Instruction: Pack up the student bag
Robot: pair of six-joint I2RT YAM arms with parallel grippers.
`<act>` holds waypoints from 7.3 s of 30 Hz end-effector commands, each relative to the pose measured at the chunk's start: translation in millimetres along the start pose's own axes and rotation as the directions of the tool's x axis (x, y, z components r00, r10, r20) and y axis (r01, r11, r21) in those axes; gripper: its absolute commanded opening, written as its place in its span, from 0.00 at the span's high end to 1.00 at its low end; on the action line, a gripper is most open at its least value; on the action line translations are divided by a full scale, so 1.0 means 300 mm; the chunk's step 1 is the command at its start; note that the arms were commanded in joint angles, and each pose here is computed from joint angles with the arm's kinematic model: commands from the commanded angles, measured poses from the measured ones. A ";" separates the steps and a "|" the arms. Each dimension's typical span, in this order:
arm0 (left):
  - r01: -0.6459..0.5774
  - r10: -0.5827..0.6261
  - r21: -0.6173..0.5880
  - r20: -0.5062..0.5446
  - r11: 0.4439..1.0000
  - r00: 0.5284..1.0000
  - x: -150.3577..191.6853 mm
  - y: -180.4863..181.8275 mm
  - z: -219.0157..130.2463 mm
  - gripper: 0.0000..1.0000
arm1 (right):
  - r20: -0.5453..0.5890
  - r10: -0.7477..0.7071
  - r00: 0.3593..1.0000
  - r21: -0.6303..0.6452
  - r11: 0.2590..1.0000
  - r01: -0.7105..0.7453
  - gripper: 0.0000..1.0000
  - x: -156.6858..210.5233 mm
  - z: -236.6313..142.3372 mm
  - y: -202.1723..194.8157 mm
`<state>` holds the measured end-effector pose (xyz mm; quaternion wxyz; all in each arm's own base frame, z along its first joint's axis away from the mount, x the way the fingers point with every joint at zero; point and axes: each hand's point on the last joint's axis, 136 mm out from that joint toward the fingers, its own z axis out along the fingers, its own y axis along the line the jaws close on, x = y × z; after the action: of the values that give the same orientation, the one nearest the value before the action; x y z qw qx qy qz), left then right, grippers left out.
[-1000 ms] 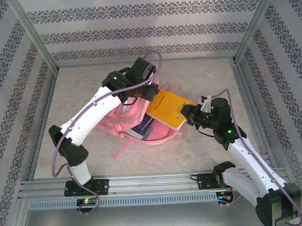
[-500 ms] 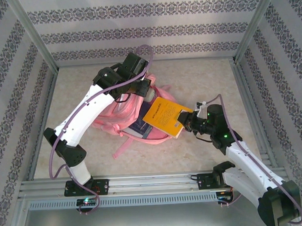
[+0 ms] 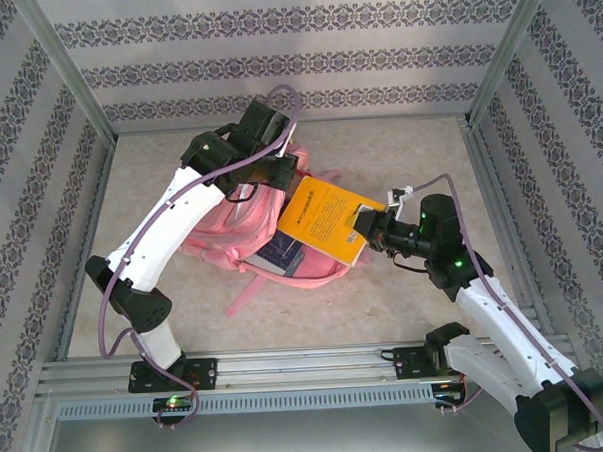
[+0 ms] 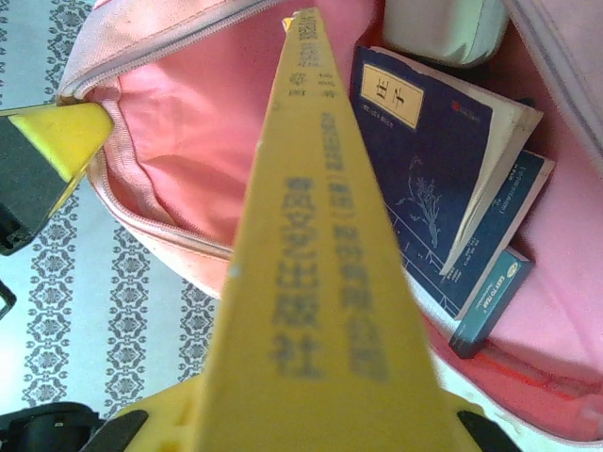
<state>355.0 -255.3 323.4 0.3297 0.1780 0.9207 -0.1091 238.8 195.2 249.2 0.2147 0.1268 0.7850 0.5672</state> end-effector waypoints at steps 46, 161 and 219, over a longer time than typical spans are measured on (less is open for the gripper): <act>0.291 -0.323 0.273 0.080 0.917 0.943 -0.184 -0.118 0.101 1.00 | 0.068 -0.117 0.991 0.200 0.975 0.102 0.36 -0.100 0.351 -0.146; 0.938 -0.943 -0.170 0.089 0.302 0.320 0.914 0.524 0.342 1.00 | -0.452 -0.850 0.270 0.178 0.211 0.961 0.96 0.425 0.588 -0.595; 0.924 -0.934 -0.190 0.067 0.333 0.350 0.927 0.544 0.307 1.00 | -0.344 -0.895 0.283 0.026 0.292 0.956 0.62 0.459 0.659 -0.521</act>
<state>281.4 -71.2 66.8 0.2072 -0.4022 0.8704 -0.1941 211.0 352.6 15.8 0.3686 -0.4191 0.7968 0.2318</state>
